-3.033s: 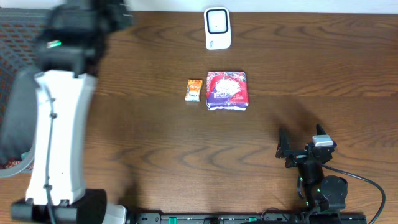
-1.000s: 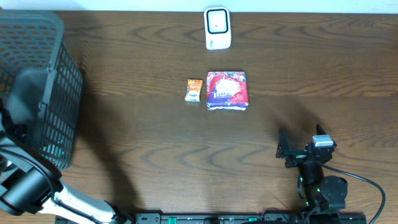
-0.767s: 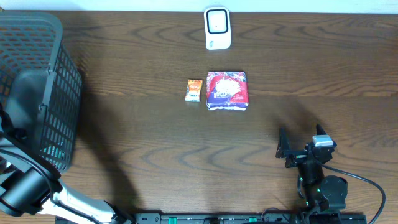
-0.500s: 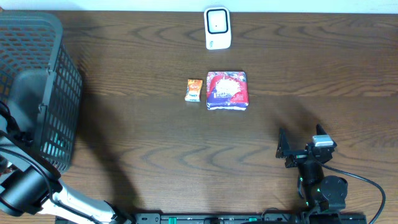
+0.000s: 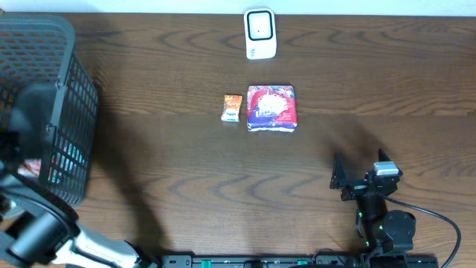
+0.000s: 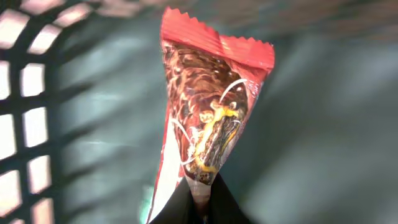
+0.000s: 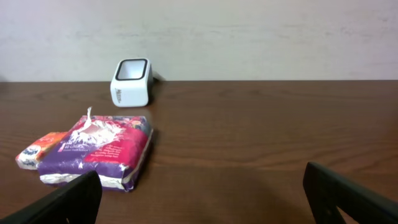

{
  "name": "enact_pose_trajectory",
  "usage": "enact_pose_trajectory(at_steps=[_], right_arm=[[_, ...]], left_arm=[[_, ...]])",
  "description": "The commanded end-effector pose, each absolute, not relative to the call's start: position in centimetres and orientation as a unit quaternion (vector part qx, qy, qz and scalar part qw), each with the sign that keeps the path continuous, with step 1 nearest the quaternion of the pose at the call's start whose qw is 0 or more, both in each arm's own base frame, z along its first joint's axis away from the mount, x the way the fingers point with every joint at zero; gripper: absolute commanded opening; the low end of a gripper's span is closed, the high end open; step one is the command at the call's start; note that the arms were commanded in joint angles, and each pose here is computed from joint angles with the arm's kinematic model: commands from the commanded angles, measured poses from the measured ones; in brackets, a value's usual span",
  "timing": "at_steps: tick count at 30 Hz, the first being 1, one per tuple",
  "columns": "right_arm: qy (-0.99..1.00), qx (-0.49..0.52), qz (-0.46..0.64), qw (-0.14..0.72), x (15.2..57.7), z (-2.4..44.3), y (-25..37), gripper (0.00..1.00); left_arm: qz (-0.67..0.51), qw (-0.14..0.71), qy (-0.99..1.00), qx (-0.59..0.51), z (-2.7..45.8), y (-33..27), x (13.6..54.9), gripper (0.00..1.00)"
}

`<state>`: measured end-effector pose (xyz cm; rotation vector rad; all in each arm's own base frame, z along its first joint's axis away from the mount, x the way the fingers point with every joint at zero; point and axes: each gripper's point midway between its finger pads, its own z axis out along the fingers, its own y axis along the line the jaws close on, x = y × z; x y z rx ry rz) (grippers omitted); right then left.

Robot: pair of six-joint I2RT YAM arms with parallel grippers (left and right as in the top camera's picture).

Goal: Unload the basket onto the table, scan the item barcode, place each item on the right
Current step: 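Reach into the basket and grasp the red-brown candy bar with the left gripper, then carry the candy bar to the scanner and place it left of the orange packet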

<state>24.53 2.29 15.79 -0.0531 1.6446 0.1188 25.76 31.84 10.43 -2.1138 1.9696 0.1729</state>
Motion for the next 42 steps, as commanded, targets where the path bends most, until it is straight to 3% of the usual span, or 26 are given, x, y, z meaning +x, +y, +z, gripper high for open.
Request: enact_pose_trajectory(at_steps=[1, 6, 11, 17, 23, 31, 42], right_arm=[[0.732, -0.02, 0.057, 0.679, 24.5, 15.8, 2.3, 0.99], [0.732, -0.02, 0.057, 0.679, 24.5, 15.8, 2.3, 0.99], [0.732, -0.02, 0.057, 0.679, 24.5, 15.8, 2.3, 0.99], [0.732, -0.02, 0.057, 0.679, 24.5, 15.8, 2.3, 0.99], [0.732, -0.02, 0.057, 0.679, 24.5, 15.8, 2.3, 0.99], [0.732, -0.02, 0.057, 0.679, 24.5, 15.8, 2.3, 0.99], [0.732, -0.02, 0.057, 0.679, 24.5, 15.8, 2.3, 0.99]], left_arm=[[-0.041, 0.295, 0.677, -0.674, 21.2, 31.2, 30.3, 0.07], [-0.138, 0.47, 0.689, -0.535, 33.0, 27.3, 33.8, 0.07], [-0.203, 0.559, 0.695, -0.404, 41.6, 19.3, 34.7, 0.07], [-0.238, 0.561, 0.753, -0.249, 43.1, 8.9, 37.4, 0.08], [-0.241, 0.518, 0.819, -0.06, 39.4, -2.2, 41.4, 0.08], [-0.157, 0.397, 0.902, -0.065, 27.8, -7.5, 45.5, 0.07], [-0.133, 0.224, 0.965, -0.026, 12.5, -13.4, 46.3, 0.08]])
